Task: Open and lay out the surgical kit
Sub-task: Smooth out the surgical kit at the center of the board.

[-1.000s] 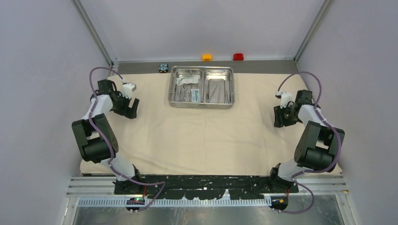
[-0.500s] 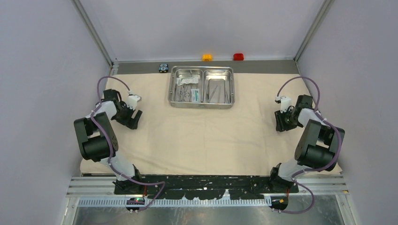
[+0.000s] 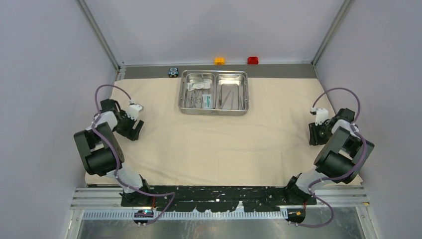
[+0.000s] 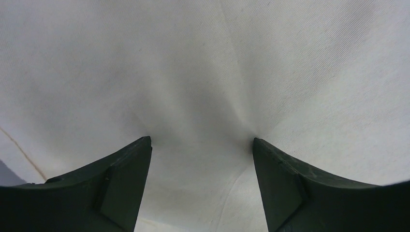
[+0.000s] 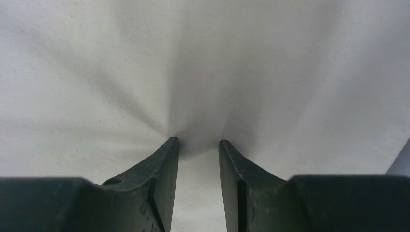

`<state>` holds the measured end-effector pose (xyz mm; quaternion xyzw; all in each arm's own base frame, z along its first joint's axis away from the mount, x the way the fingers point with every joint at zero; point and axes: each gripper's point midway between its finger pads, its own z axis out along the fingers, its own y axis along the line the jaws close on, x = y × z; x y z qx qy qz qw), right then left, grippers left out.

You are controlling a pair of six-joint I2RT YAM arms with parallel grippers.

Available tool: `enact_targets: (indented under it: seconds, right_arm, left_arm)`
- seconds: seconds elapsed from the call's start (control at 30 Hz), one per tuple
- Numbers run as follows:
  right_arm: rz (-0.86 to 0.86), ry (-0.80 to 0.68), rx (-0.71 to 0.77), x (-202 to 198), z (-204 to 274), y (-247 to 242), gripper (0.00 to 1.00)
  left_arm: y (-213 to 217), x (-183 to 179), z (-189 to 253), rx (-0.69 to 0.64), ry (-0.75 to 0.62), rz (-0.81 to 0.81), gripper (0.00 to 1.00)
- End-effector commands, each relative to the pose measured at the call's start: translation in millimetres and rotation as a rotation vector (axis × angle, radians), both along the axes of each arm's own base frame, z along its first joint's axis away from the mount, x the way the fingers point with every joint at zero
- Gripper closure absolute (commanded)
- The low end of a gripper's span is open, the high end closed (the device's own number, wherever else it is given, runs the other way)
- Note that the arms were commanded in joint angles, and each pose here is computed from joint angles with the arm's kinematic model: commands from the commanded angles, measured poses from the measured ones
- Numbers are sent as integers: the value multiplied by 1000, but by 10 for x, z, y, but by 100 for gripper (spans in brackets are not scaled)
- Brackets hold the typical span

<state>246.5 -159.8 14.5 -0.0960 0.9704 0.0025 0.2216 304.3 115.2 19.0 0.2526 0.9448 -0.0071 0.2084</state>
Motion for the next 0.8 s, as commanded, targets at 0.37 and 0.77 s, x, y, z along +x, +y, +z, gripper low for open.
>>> enact_targets:
  seconds: [0.37, 0.77]
  right_arm:
    - [-61, 103, -3, -447, 326, -322, 59]
    - [240, 12, 57, -236, 631, 938, 58]
  left_arm:
    - [503, -850, 141, 48, 171, 18, 25]
    - [-603, -592, 576, -144, 53, -152, 23]
